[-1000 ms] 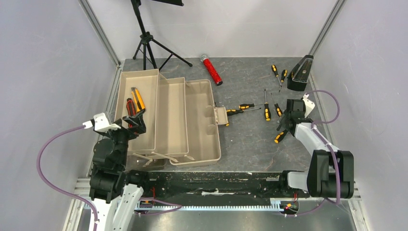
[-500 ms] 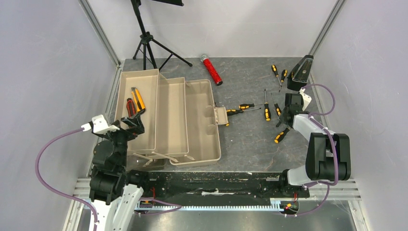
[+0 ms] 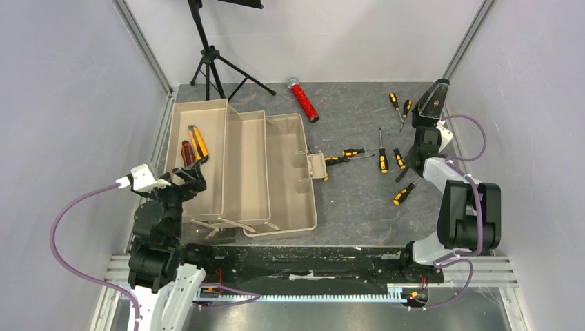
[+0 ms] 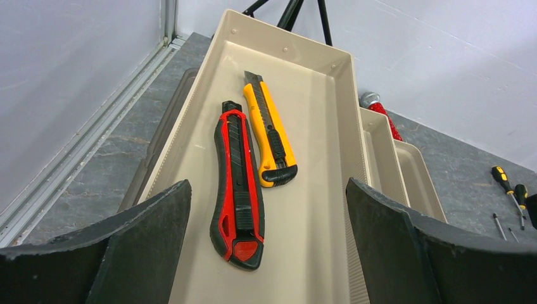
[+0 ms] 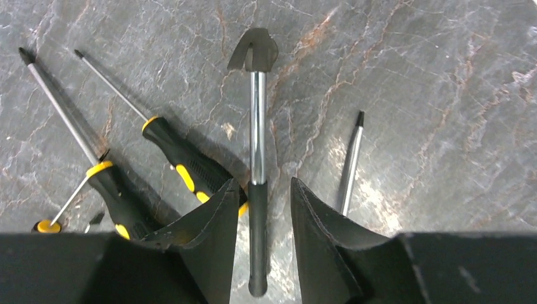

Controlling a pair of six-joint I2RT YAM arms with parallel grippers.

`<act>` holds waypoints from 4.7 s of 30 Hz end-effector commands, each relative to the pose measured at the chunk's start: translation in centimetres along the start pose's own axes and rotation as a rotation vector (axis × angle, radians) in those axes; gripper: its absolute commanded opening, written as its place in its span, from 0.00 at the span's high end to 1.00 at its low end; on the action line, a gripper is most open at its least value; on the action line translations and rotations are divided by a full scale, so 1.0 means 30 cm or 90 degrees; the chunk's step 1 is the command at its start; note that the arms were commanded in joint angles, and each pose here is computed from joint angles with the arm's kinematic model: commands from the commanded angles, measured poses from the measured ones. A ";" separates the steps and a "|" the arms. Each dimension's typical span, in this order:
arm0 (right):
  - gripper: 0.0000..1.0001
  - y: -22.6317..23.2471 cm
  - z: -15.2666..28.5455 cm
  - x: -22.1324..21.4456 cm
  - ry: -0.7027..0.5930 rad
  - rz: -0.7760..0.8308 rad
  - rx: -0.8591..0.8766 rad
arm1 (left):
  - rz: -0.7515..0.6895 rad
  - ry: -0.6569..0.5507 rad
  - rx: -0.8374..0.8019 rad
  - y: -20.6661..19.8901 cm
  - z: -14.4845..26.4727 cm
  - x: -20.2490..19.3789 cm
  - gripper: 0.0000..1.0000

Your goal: Pack the tool kit

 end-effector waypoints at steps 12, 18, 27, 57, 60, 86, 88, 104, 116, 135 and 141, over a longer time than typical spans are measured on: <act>0.92 -0.029 -0.059 0.035 -0.009 -0.032 -0.015 | -0.025 -0.007 0.003 -0.002 -0.015 0.010 0.04; 1.00 0.030 0.085 0.100 -0.079 -0.031 0.058 | -0.026 -0.003 -0.002 -0.008 -0.021 0.007 0.05; 1.00 0.426 0.478 0.249 -0.239 0.022 0.347 | -0.030 0.005 0.010 -0.002 -0.035 -0.003 0.05; 0.89 1.437 1.196 -0.301 -0.094 0.064 0.769 | -0.011 -0.055 0.032 0.037 -0.002 0.032 0.05; 0.74 1.463 1.184 -0.330 -0.088 0.099 0.757 | -0.010 -0.057 0.031 0.038 0.000 0.034 0.05; 0.20 0.694 0.780 0.047 -0.347 0.283 0.409 | -0.013 -0.049 0.042 0.046 -0.009 0.020 0.05; 0.22 0.621 0.719 0.038 -0.341 0.293 0.390 | -0.014 -0.047 0.041 0.044 -0.012 0.018 0.05; 0.32 0.606 0.545 -0.318 -0.386 0.365 0.604 | -0.023 -0.034 0.049 0.046 -0.027 0.006 0.05; 0.35 0.730 0.464 -0.369 -0.351 0.338 0.640 | -0.024 -0.035 0.050 0.048 -0.027 0.007 0.06; 0.68 0.764 0.357 -0.419 -0.280 0.325 0.585 | -0.026 -0.035 0.049 0.048 -0.028 0.005 0.06; 0.92 0.697 0.371 -0.425 -0.257 0.323 0.558 | -0.024 -0.039 0.048 0.048 -0.023 0.010 0.06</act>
Point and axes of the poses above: each gripper's point midway between its finger pads, its own z axis back along the fingers, its own y axis along the line the jaws close on, x = y × z, the point moved 3 cm from there along z, back along the fingers, and after that the axes turned 13 degrees about z, right-handed, at the moved point
